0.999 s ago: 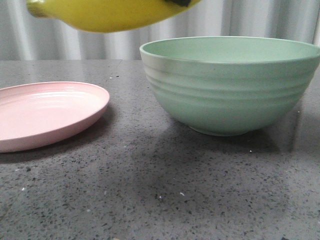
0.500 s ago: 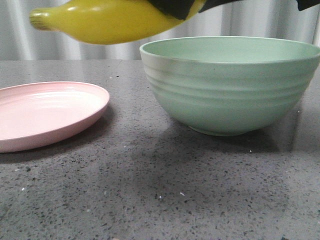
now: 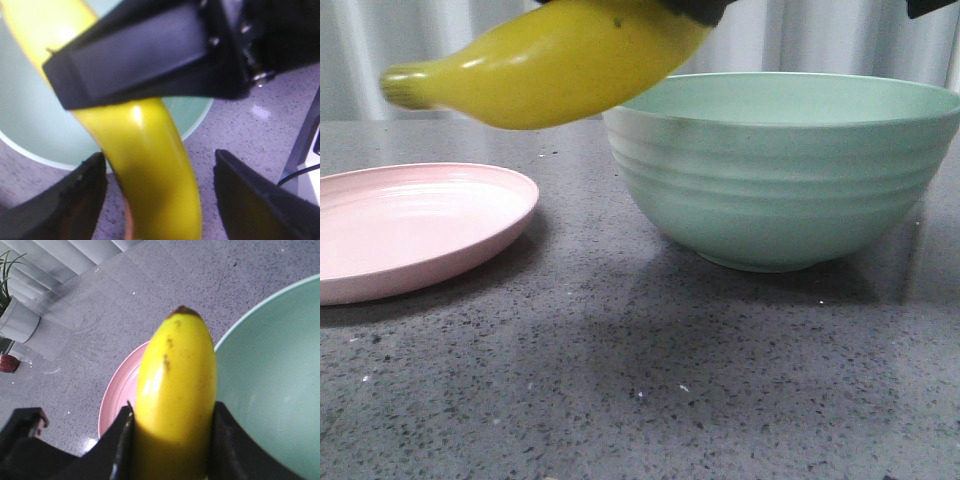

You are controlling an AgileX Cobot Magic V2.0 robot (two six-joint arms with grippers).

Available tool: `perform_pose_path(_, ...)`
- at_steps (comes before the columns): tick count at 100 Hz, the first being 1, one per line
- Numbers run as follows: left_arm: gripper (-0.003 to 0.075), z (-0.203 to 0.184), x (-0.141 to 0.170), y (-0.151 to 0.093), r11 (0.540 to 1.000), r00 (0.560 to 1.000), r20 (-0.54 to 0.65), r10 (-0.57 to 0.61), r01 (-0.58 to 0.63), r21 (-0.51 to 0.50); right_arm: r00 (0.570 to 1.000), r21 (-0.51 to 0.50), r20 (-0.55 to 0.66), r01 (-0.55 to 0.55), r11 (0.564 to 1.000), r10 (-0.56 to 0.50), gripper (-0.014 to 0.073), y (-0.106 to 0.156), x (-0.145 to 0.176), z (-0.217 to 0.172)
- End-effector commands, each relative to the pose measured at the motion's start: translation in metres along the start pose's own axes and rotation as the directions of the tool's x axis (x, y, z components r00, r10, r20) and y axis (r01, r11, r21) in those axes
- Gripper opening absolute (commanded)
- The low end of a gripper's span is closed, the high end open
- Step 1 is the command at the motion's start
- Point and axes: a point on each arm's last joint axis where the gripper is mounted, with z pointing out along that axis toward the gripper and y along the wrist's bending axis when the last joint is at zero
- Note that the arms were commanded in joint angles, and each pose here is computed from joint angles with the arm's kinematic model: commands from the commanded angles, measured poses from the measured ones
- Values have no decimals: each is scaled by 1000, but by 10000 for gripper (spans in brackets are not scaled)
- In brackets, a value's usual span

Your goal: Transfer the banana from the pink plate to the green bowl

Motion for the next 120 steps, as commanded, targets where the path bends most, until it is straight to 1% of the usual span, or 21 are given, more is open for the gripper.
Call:
perform_pose_path(1, 463, -33, -25, -5, 999, 981, 191, 43, -42, -10, 993, -29, 116, 38, 999, -35, -70, 10, -19, -9)
perform_pose_path(12, 463, -57, -35, -3, 999, 964, 264, 40, -36, -21, 987, -12, 152, 59, 998, -56, -70, 7, -25, -14)
perform_pose_path(17, 463, -69, -37, -1, 999, 953, 300, 41, -33, -31, 976, 7, 186, 110, 994, -110, -70, 5, -31, -18)
perform_pose_path(25, 463, -85, -38, 1, 999, 940, 340, 40, -27, -44, 961, 37, 233, 144, 989, -149, -70, 1, -40, -26)
perform_pose_path(30, 463, -94, -38, 3, 998, 932, 361, 39, -21, -53, 944, 65, 259, 195, 979, -206, -70, 0, -47, -33)
perform_pose_path(37, 463, -104, -37, 4, 998, 922, 385, 38, -16, -61, 903, 122, 289, 295, 948, -319, -70, -2, -55, -41)
perform_pose_path(38, 463, -105, -37, 4, 998, 921, 389, 38, -16, -61, 891, 135, 293, 322, 937, -348, -70, -2, -57, -43)
perform_pose_path(39, 463, -106, -37, 5, 998, 920, 391, 38, -15, -63, 888, 139, 293, 327, 935, -354, -70, -2, -57, -43)
perform_pose_path(45, 463, -111, -37, 5, 998, 914, 404, 39, -13, -66, 841, 196, 285, 418, 887, -459, -70, -6, -62, -46)
perform_pose_path(52, 463, -112, -37, 5, 998, 912, 408, 39, -13, -65, 817, 235, 259, 464, 854, -515, -70, -11, -63, -45)
perform_pose_path(57, 463, -112, -37, 5, 998, 912, 408, 39, -13, -65, 812, 253, 229, 483, 838, -537, -70, -15, -63, -42)
perform_pose_path(65, 463, -111, -37, 5, 998, 913, 406, 39, -13, -66, 809, 266, 196, 499, 824, -554, -70, -20, -62, -35)
perform_pose_path(76, 463, -111, -37, 5, 998, 913, 406, 39, -13, -66, 794, 284, 144, 538, 794, -590, -70, -28, -60, -20)
perform_pose_path(93, 463, -111, -37, 5, 998, 913, 406, 39, -13, -66, 819, 284, 46, 538, 793, -572, -66, -44, -52, 7)
perform_pose_path(99, 463, -111, -37, 5, 998, 913, 406, 39, -13, -66, 823, 285, 27, 538, 794, -567, -41, -48, -50, 13)
perform_pose_path(108, 463, -111, -37, 5, 998, 913, 406, 39, -13, -66, 826, 285, 10, 538, 794, -563, 47, -51, -48, 18)
perform_pose_path(115, 463, -111, -37, 5, 998, 913, 406, 39, -13, -66, 827, 285, 6, 537, 794, -562, 153, -52, -48, 19)
perform_pose_path(117, 463, -112, -37, 5, 998, 913, 407, 39, -13, -66, 827, 285, 6, 537, 794, -562, 197, -52, -48, 19)
perform_pose_path(118, 463, -112, -37, 5, 998, 912, 408, 39, -13, -66, 827, 285, 6, 537, 794, -562, 197, -52, -48, 19)
perform_pose_path(120, 463, -112, -37, 5, 998, 912, 409, 39, -13, -66, 827, 285, 6, 537, 794, -562, 228, -52, -48, 19)
